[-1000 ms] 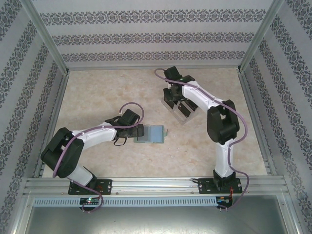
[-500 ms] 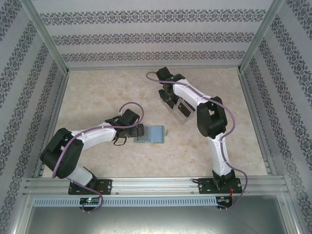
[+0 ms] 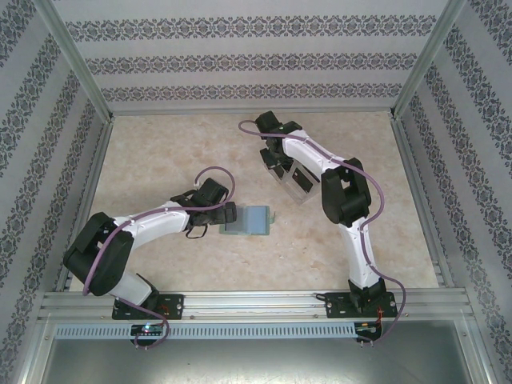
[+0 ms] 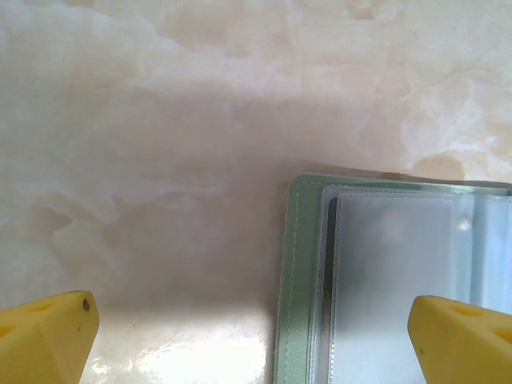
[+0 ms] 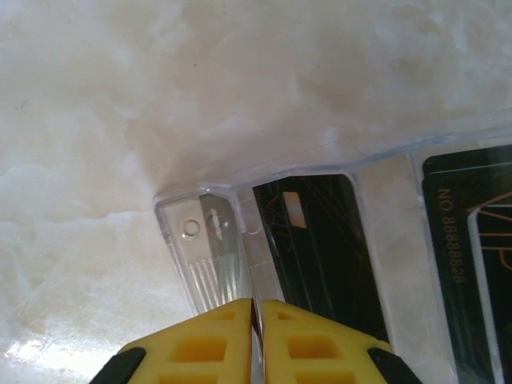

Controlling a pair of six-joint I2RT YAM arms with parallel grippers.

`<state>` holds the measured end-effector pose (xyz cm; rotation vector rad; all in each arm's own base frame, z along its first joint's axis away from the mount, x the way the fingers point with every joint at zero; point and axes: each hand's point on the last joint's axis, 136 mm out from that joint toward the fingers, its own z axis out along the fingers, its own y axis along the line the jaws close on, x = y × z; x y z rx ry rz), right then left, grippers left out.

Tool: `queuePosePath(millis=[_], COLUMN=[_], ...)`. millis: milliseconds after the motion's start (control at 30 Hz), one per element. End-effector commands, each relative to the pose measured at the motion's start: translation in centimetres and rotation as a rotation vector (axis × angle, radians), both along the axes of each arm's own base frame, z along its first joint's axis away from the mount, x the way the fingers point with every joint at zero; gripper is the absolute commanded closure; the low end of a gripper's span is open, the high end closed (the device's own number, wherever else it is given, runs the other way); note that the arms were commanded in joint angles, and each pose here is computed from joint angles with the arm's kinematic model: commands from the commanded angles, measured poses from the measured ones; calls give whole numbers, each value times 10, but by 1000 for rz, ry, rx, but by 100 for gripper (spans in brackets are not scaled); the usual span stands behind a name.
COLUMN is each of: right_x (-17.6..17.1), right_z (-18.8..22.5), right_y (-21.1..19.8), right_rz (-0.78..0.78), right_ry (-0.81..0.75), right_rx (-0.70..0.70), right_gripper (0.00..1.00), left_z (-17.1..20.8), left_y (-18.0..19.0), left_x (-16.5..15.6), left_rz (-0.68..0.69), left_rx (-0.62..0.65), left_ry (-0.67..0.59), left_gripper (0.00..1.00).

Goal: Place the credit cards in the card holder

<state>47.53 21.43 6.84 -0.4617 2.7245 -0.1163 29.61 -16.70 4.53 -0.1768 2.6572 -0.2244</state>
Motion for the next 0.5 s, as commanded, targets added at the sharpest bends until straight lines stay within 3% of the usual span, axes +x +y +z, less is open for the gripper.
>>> queuePosePath(millis=[0,100,200,467], right_x=[-2,-3,-5,0], right_z=[3,0,0,44], right_y=[6,6,6,16], right_rz=[17,20,21,22], right_ry=[24,35,44,-23], right_rx=[28,32,37,123], right_gripper=[88,89,100,100], left_z=[2,3,4,5], left_y=[5,6,6,4], left_x=[-6,-6,-6,-4], left_rz=[14,16,16,15], left_rx=[8,7,7,0], left_ry=[4,1,-2,-4], left_gripper=[0,0,0,0])
